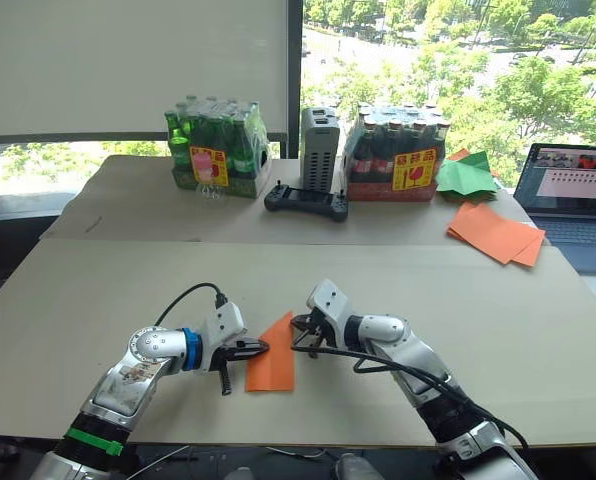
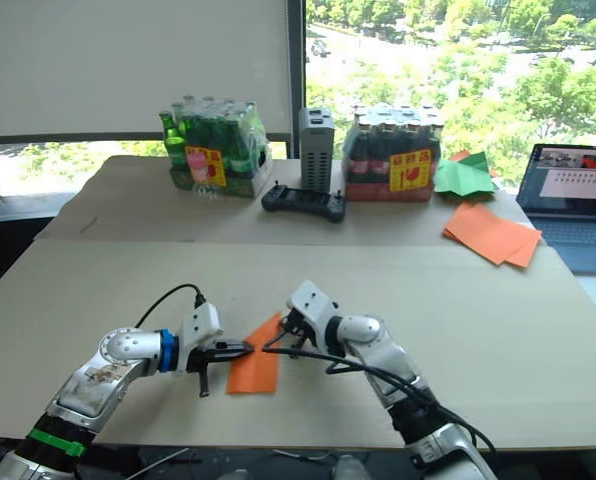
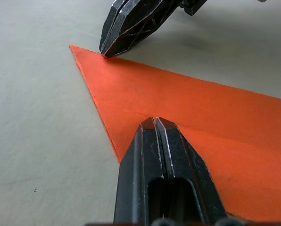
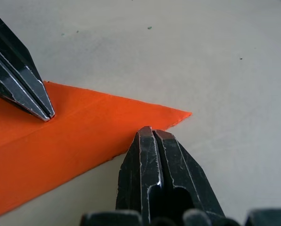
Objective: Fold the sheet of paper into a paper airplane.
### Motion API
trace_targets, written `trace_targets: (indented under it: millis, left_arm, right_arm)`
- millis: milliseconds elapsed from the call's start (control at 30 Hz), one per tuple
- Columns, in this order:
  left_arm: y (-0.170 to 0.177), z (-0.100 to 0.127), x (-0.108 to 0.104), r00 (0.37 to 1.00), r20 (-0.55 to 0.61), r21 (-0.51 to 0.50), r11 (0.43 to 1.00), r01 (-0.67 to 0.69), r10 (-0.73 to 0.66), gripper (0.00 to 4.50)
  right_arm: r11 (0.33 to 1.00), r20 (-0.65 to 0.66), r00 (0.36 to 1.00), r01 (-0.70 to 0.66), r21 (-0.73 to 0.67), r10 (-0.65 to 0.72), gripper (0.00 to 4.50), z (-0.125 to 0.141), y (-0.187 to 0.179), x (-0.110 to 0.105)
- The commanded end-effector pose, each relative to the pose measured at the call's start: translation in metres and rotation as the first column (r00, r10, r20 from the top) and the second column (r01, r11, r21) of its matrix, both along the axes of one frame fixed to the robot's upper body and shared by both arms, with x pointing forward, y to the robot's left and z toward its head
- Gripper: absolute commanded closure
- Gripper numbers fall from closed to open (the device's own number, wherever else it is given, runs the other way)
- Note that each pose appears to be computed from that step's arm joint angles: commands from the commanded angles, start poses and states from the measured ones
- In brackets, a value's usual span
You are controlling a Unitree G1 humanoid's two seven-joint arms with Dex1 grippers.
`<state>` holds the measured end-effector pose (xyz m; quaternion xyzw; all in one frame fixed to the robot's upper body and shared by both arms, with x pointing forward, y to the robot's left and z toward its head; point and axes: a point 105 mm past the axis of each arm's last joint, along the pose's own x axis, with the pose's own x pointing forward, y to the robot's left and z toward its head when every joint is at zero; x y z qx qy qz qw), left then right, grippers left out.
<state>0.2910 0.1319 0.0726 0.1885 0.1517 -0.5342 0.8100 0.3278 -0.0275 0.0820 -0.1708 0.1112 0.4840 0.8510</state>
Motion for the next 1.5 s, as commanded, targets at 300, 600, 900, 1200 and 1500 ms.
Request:
trace_targets:
  millis: [300,600,900,1200,1500]
  left_arm:
    - [0.003,-0.017,-0.003,0.998,-0.057,0.043,0.999,-0.012,0.015,4.46]
    - [0.005,-0.017,-0.003,0.998,-0.054,0.047,0.999,-0.017,0.02,4.46]
    - [0.006,-0.017,-0.004,0.998,-0.055,0.048,0.999,-0.021,0.023,4.46]
    - [0.006,-0.017,-0.004,0.998,-0.057,0.049,0.999,-0.017,0.02,4.46]
    - [0.006,-0.017,-0.003,0.998,-0.054,0.052,0.998,-0.017,0.019,4.46]
  right_arm:
    - [0.996,0.06,0.998,-0.016,0.088,0.011,4.5,0.029,0.008,-0.001]
    - [0.999,-0.046,0.998,-0.03,0.025,0.031,4.5,-0.011,0.008,-0.01]
    - [0.997,-0.101,0.992,-0.07,0.042,0.074,4.5,-0.019,0.007,-0.027]
    - [0.995,-0.163,0.981,-0.095,0.044,0.101,4.5,-0.028,0.003,-0.047]
    - [0.991,-0.205,0.97,-0.128,0.029,0.131,4.5,-0.035,0.001,-0.065]
